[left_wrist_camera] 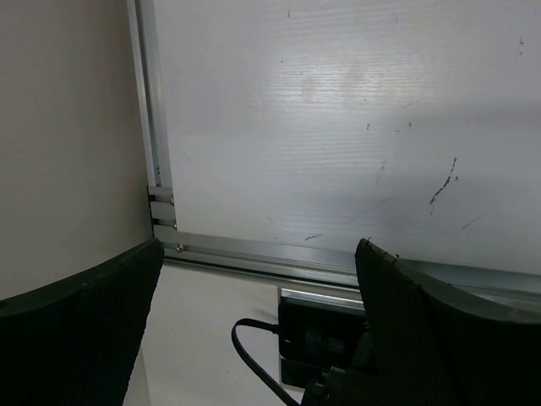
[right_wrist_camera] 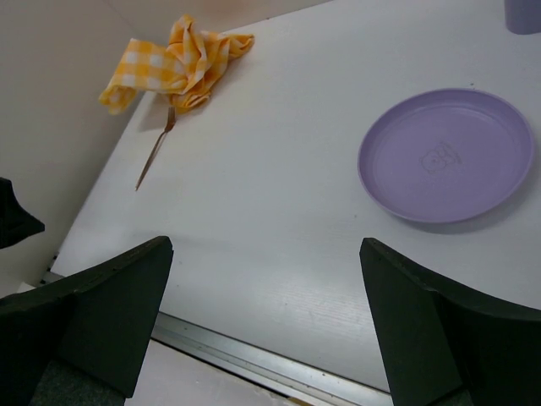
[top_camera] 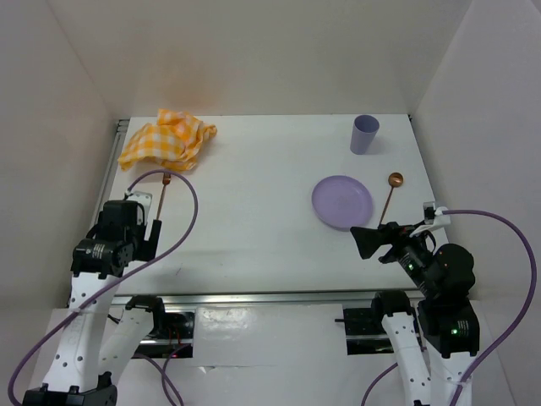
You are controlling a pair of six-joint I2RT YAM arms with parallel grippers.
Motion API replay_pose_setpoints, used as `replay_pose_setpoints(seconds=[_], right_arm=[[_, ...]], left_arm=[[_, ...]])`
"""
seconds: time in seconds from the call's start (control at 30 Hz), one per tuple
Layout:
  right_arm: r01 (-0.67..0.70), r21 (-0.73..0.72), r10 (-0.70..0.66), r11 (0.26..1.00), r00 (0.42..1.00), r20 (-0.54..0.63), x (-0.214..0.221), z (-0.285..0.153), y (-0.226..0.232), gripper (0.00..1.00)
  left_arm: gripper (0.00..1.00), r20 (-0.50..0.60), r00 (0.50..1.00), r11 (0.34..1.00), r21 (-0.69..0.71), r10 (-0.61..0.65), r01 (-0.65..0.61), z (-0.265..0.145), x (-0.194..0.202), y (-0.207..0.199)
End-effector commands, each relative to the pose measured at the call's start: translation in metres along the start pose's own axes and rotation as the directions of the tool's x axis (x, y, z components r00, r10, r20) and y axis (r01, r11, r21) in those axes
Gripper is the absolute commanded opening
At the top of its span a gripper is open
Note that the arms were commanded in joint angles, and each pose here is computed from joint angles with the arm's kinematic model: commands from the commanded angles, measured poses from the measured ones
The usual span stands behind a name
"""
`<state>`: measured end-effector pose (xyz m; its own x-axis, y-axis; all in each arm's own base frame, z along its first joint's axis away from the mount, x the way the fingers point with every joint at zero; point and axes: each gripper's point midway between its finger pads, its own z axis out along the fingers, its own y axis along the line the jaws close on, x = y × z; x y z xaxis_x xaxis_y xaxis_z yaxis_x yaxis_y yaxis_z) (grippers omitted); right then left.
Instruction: Set the dinner table for one person
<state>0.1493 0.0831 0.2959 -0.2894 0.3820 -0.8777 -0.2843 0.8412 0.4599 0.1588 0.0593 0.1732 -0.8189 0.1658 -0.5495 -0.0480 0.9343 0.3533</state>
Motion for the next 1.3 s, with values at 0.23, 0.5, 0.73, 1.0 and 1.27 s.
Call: replay_pose_setpoints(seconds=[0.23,0.5,0.73,1.0,1.27], right_arm=[[-0.002,0.027,0.003,1.0,0.999,-0.043,-0.029,0.045,-0.007,1.0],[0.06,0.021,-0.059,0.998,0.997,-0.043,-0.076,0.118,-0.017,1.0],[0.062,-0.01,-0.063,0.998,0.997,-0.049,-0.091,0.174,-0.025,1.0],[0.058,0.064,-0.049,0.996,0.99,-0.135,-0.072,0.226,-0.049,1.0],[0.046,0.083,-0.03,0.995,0.981,-0.189,-0.047,0.245,-0.056,1.0]], left_arm=[[1.0,0.237,0.966,0.991,0.058,0.1,-0.116,-0.025,-0.11,0.011],[1.0,0.223,0.96,0.983,0.03,0.168,-0.179,0.035,-0.251,0.015],[1.0,0.099,0.976,0.981,0.006,0.193,-0.195,0.136,-0.305,-0.011],[1.0,0.28,0.935,0.965,0.086,0.216,-0.248,0.158,-0.375,-0.107],[1.0,0.221,0.961,0.984,-0.105,0.165,-0.144,0.216,-0.38,-0.111]])
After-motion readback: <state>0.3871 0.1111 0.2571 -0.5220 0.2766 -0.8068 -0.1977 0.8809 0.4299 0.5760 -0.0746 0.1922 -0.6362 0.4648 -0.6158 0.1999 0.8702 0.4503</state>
